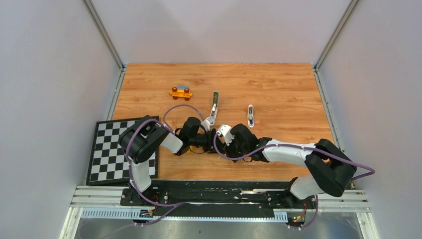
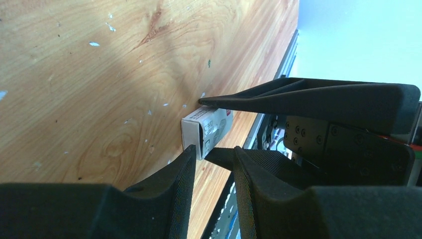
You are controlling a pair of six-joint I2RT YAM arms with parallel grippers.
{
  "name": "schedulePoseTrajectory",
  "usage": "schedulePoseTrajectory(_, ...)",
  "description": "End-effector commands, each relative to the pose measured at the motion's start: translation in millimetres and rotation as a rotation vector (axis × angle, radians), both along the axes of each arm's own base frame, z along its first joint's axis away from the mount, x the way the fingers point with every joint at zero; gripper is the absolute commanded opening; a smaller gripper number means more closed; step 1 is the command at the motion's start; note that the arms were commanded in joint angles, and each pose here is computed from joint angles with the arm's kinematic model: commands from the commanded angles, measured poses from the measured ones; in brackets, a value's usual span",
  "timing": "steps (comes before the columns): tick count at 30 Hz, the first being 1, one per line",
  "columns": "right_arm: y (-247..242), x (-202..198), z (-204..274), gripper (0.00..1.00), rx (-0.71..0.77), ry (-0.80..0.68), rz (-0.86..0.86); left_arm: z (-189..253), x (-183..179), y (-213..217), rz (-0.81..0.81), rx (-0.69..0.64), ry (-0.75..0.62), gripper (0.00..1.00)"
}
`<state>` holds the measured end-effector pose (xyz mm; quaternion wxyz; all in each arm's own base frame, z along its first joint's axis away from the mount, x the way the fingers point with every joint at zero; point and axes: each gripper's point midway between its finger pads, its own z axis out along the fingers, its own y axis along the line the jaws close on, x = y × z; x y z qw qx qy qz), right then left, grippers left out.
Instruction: Load the staples into the stapler
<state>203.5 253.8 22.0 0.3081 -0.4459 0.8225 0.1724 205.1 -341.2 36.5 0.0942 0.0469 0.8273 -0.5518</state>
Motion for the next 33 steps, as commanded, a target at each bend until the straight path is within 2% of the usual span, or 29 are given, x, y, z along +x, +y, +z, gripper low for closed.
schedulePoseTrajectory(1, -3, -13, -12, 0.46, -0.025, 0.025, 0.038, 2, -6, -3, -0.023, -0.023, -0.007, 0.36)
schedulePoseTrajectory(11, -10, -11, -7, 0.48, -0.053, 0.012, 0.017, 5, -4, -4, -0.015, -0.032, -0.013, 0.36)
schedulePoseTrajectory(17, -18, -15, -9, 0.53, -0.095, 0.053, -0.018, 1, -6, -1, -0.019, -0.011, -0.018, 0.36)
schedulePoseTrajectory(33, -11, -25, -18, 0.40, -0.142, 0.022, 0.022, 3, -5, 0, -0.022, -0.002, -0.035, 0.36)
